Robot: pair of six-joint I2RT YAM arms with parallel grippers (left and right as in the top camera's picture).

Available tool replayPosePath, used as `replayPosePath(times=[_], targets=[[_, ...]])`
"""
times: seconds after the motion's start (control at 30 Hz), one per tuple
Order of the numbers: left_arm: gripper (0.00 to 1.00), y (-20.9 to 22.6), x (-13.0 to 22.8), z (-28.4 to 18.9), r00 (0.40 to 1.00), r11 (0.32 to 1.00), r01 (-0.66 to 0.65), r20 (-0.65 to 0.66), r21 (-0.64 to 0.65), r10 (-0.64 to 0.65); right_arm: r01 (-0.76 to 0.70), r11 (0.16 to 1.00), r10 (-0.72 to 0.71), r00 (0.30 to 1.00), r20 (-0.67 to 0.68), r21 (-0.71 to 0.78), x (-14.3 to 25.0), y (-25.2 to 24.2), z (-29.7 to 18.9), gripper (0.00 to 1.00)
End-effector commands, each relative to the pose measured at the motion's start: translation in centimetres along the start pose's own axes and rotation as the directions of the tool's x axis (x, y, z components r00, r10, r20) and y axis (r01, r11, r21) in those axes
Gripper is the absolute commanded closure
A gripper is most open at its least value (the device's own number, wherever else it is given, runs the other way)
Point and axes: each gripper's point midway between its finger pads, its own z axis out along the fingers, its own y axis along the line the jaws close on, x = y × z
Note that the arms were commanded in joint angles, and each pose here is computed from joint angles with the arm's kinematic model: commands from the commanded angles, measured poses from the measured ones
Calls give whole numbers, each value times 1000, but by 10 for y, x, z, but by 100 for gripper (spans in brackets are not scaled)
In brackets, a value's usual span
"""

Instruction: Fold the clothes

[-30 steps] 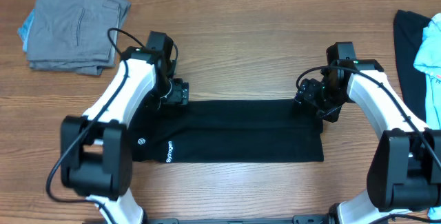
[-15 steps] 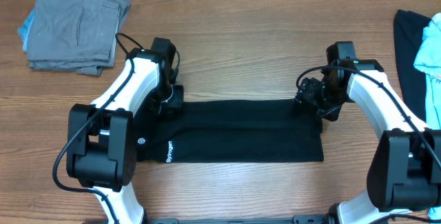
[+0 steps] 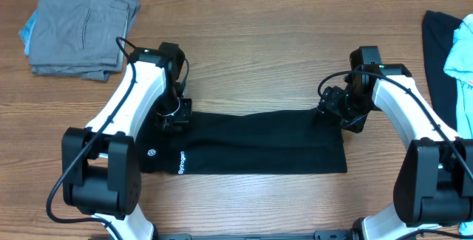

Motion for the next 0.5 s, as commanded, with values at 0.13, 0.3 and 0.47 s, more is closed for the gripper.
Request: replayPosePath(times=[0.13, 0.3, 0.47], targets=[[34, 2, 13, -8, 999, 1000, -14, -34, -8, 13, -4, 1000, 5, 1000, -18, 16, 9, -3, -4, 19], [33, 2, 14, -8, 999, 1000, -17, -37, -9, 17, -4, 1000, 4, 1000, -14, 15, 8, -3, -4, 19], [29, 1, 8, -7, 1000, 1000, -19, -14, -5, 19, 4, 1000, -4, 1000, 18, 1, 2, -1, 1, 20]])
